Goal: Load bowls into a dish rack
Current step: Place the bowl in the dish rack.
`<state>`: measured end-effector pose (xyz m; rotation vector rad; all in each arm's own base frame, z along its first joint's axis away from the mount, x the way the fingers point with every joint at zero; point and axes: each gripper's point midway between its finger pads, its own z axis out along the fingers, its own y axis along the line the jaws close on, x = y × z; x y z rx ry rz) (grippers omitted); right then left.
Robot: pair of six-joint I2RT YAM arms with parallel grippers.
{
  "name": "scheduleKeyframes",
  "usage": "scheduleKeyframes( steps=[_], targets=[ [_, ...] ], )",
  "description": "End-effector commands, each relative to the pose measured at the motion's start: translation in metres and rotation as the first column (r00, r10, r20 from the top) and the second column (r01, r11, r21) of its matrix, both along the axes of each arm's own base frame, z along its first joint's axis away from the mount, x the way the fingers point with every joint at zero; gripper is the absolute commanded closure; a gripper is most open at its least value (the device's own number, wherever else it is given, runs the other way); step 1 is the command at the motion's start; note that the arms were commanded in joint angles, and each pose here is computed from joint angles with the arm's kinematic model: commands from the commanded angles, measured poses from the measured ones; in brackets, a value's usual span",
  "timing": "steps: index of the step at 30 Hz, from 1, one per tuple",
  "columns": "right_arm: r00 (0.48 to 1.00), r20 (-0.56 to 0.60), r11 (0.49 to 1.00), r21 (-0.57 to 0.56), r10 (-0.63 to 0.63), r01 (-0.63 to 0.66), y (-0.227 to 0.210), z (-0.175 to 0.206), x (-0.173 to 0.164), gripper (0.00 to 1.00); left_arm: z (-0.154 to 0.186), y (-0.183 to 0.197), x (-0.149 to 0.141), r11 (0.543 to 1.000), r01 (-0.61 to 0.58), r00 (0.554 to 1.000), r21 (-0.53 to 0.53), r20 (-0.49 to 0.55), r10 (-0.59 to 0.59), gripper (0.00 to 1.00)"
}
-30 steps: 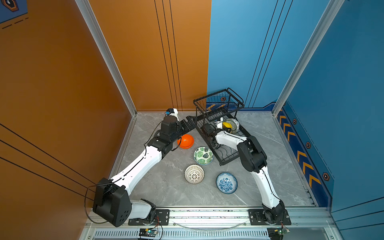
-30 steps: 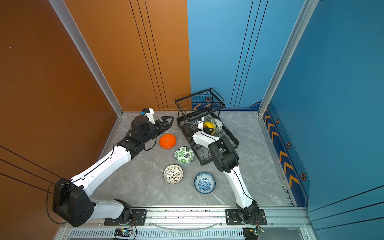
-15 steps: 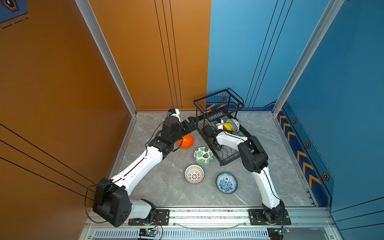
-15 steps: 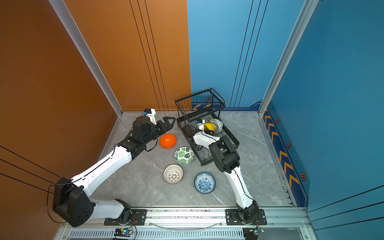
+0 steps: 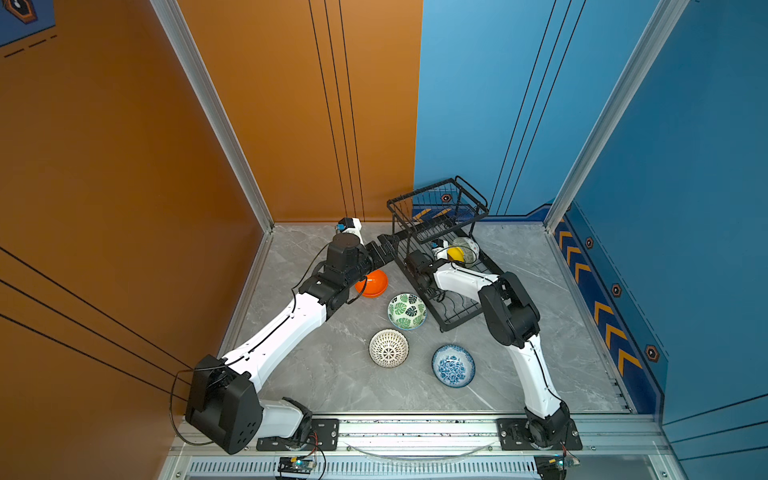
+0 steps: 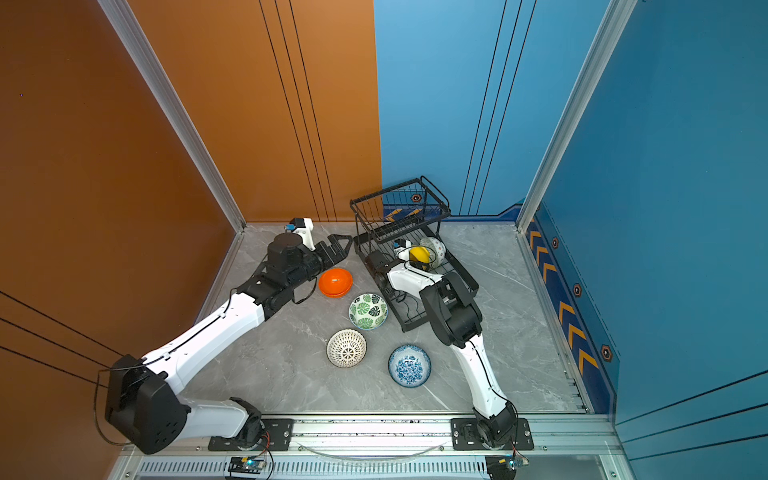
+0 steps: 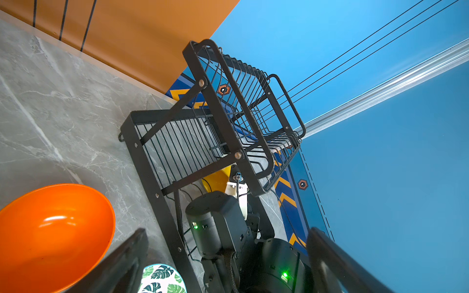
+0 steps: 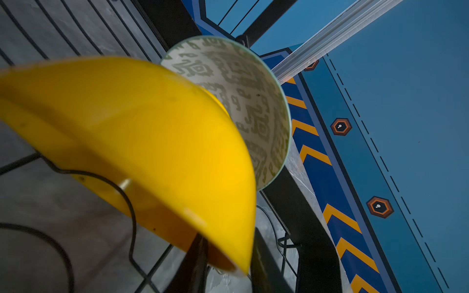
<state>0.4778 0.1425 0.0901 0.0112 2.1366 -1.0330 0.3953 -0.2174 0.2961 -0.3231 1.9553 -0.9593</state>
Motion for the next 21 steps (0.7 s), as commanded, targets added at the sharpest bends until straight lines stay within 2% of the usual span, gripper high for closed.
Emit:
scheduleKeyframes(
  steps=[1,6,9,21],
  targets=[
    [1.000,-0.025,1.000,-0.011,-0.005,0.004,-0.0065,0.0110,-0.0105,0.68,0.0124,0.0004,-0.0036,1.000,-0.004,0.999,0.015,0.036,0.004,0.02],
    [1.000,-0.020,1.000,0.007,-0.004,0.004,-0.0065,0.0141,-0.0120,0.67,0.0144,0.0000,-0.0053,1.000,-0.004,0.999,0.021,0.040,0.004,0.02],
    [1.000,-0.018,1.000,0.016,-0.004,0.004,-0.0064,0.0157,-0.0128,0.62,0.0146,-0.0009,-0.0057,1.000,-0.003,0.999,0.023,0.040,0.002,0.02],
    [1.000,-0.018,0.996,0.084,-0.006,0.007,-0.0083,0.0193,-0.0160,0.55,0.0137,-0.0010,-0.0065,0.999,-0.006,0.999,0.034,0.039,0.005,0.02]
  ],
)
